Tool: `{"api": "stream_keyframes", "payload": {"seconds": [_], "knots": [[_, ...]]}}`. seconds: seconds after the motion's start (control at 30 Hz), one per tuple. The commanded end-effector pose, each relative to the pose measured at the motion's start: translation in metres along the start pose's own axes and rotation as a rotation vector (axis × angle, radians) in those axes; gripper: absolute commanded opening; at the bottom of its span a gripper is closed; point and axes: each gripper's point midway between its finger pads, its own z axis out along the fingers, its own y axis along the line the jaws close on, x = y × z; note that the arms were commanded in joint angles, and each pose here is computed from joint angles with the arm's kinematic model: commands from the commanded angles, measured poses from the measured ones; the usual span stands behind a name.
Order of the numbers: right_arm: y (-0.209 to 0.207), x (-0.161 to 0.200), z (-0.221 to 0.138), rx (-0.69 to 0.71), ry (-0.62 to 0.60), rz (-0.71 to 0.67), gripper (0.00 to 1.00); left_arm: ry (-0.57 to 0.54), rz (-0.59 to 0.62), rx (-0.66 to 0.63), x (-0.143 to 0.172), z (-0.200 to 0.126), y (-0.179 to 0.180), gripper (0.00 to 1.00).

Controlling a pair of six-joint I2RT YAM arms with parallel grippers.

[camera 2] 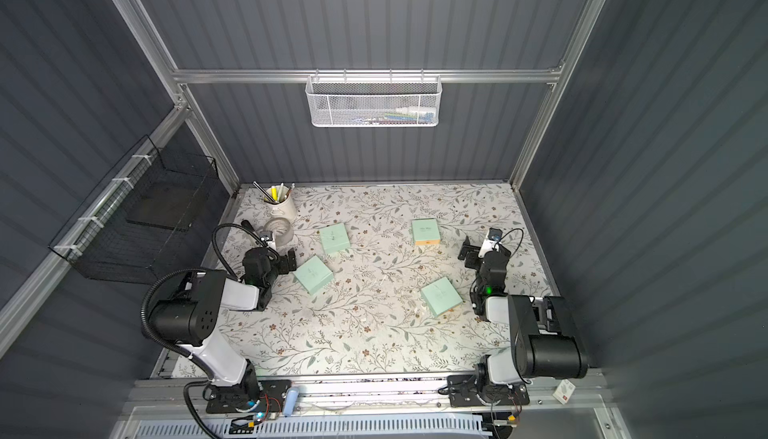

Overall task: Take out the earrings from the drawer-style jewelry box
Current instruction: Move the jewelry box to the center of the board.

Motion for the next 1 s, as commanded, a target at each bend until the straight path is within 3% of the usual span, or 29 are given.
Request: {"api": "stream_keyframes", "payload": {"seconds": [0.0, 0.97], "knots": [[0.0004, 0.0041, -0.0003, 0.0, 0.012, -0.008, 0.99, -0.008, 0.016, 0.017, -0.0055, 0.0028, -0.0012, 1.0], [-0.0002, 0.0043, -0.0009, 0.002, 0.009, -0.008, 0.99, -0.014, 0.011, 0.004, -0.0054, 0.0014, 0.0013, 1.0]]}}
